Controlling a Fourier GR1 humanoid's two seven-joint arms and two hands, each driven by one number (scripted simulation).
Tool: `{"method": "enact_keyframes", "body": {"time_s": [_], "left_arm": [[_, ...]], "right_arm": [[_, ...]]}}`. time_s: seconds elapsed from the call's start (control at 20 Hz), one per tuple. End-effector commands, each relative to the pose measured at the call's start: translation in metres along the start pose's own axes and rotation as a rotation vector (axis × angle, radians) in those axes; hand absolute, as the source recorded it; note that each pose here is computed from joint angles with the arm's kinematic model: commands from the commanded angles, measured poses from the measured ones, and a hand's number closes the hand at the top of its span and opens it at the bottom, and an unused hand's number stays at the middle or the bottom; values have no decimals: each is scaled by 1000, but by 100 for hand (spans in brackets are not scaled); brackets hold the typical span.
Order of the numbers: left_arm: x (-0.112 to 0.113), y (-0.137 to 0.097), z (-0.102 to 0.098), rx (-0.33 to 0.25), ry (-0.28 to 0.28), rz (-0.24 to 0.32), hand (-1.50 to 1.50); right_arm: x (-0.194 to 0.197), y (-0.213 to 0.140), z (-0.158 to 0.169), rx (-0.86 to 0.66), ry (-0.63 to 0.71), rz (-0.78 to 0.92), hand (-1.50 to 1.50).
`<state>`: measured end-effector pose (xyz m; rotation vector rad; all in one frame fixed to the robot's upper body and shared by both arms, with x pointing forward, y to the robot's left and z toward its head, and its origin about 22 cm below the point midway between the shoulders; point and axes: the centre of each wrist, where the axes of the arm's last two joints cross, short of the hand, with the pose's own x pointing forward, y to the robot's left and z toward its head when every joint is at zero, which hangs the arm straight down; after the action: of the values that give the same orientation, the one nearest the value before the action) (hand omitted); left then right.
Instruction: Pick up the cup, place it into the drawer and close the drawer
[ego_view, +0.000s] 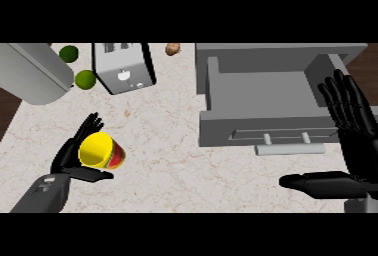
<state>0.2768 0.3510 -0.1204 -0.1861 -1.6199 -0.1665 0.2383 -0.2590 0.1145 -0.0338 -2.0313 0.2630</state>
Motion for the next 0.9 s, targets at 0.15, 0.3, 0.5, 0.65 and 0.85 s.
{"method": "enact_keyframes", "body": {"time_s": [0.15, 0.3, 0.5, 0.65, 0.85], "left_arm": [[4, -1, -8, -107, -126, 171, -150], [-5, -17, -6, -144, -127, 218, -150], [-6, -15, -5, -149, -125, 278, -150], [-8, -38, -19, -201, -147, 337, 150], [-9, -32, -11, -257, -137, 399, 150]], "right_arm": [[-5, -7, 2, -8, 19, 6, -150], [3, -7, 0, -15, 12, 11, -150], [7, 5, -2, -1, 7, -23, -150], [-7, -3, 1, 8, 17, -7, -150], [-3, 1, -3, -11, 12, -22, -150]]}}
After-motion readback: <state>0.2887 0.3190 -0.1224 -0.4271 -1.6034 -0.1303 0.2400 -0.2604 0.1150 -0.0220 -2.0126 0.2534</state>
